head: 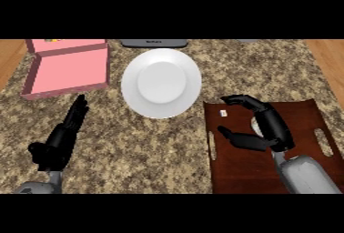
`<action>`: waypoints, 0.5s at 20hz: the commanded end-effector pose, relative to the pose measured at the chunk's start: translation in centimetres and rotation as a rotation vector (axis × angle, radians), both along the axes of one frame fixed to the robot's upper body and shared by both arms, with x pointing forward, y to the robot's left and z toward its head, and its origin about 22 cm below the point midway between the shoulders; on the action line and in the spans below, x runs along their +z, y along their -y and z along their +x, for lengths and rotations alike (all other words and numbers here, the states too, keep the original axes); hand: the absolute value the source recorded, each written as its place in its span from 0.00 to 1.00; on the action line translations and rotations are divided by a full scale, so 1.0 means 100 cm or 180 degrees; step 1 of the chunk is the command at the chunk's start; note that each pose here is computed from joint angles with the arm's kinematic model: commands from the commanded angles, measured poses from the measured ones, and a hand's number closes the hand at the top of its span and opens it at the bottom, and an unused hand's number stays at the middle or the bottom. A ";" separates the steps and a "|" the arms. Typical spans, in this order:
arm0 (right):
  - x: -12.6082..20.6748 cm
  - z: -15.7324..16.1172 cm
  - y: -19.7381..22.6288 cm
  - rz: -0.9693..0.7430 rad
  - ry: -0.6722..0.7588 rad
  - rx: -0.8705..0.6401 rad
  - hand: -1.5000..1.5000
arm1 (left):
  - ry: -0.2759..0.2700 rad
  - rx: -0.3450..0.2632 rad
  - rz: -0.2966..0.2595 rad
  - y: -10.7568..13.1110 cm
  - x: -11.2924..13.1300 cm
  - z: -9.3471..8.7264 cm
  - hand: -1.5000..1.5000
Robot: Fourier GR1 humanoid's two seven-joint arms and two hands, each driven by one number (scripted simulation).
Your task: Pick the cupcake from the tray and place it in the plate
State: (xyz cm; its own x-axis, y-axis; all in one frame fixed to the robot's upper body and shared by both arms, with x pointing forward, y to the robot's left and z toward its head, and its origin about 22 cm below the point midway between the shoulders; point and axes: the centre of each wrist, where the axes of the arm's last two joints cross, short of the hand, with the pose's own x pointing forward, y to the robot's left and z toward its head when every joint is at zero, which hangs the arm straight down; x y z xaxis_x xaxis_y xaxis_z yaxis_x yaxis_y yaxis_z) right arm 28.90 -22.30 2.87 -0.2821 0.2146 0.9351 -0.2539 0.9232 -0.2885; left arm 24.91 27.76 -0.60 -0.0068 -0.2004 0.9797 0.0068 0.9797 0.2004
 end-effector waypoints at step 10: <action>-0.028 -0.040 0.087 -0.0352 0.0658 -0.0348 0.00 | -0.0199 0.0068 -0.0041 -0.026 -0.027 -0.009 0.50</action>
State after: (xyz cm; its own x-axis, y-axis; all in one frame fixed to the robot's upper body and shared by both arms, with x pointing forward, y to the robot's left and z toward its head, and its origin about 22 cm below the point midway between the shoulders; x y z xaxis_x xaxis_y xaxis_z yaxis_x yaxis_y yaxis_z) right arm 26.30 -27.66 -1.44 -0.4140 0.2989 0.8598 -0.1309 0.9152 -0.3812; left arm 24.93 30.17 -2.05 0.0462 -0.1886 0.9810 -0.0073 0.9819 0.1891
